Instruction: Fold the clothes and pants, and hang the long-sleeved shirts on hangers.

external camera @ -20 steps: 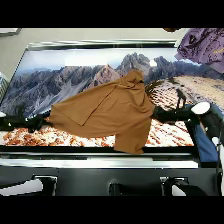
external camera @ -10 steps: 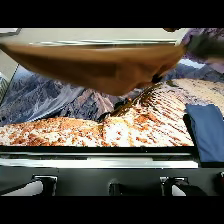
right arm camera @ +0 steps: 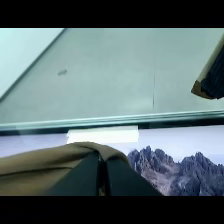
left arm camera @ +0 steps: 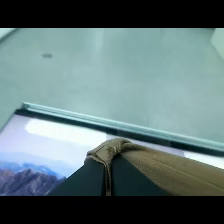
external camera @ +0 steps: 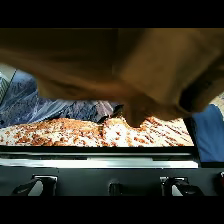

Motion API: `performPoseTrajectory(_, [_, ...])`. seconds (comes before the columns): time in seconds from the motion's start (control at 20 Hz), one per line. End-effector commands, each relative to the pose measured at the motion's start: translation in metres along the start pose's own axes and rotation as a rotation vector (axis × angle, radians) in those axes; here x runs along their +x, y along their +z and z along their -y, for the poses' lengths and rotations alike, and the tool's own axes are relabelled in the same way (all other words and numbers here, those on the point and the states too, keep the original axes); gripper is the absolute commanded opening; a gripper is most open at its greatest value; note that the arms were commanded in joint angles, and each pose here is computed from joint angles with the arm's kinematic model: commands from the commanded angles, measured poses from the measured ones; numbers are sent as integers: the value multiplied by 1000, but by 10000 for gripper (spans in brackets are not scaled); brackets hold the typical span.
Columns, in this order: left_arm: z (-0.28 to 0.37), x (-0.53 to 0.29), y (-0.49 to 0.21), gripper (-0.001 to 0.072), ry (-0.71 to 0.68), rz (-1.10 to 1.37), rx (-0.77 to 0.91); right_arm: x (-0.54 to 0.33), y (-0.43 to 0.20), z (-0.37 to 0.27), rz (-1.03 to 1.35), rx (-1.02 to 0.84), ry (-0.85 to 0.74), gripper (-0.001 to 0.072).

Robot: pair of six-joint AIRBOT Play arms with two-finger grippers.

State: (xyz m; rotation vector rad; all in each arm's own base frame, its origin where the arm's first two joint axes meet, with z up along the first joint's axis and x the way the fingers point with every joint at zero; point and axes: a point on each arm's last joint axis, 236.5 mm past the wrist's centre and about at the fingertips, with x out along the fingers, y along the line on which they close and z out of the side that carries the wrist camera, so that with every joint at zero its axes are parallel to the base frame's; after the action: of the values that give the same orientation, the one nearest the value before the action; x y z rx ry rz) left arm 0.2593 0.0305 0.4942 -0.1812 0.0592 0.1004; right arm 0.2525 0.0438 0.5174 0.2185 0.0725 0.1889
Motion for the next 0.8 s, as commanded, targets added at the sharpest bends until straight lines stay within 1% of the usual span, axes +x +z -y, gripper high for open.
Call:
performPoseTrajectory(0.0, [-7, -41, 8, 10, 62, 66, -14, -27, 4, -6, 25, 36, -9, 22])
performPoseTrajectory(0.1, [-11, -29, -6, 11, 71, 4, -30, -11, -2, 0, -9, 71, -17, 22])
performPoseTrajectory(0.25, [-29, 27, -65, 10, 89, -255, -36, 50, -46, 19, -185, 162, -22, 22])
performPoseTrajectory(0.4, [-60, 115, -163, 10, 101, -558, -43, 135, -132, 51, -444, 270, -39, 22])
performPoseTrajectory(0.55, [-92, 203, -283, 11, 112, -794, -71, 221, -234, 83, -653, 356, -48, 22])
performPoseTrajectory(0.65, [-109, 256, -355, 10, 126, -871, -95, 273, -299, 95, -743, 354, -59, 22])
performPoseTrajectory(0.75, [-121, 302, -408, 11, 134, -884, -104, 321, -358, 105, -768, 342, -74, 22])
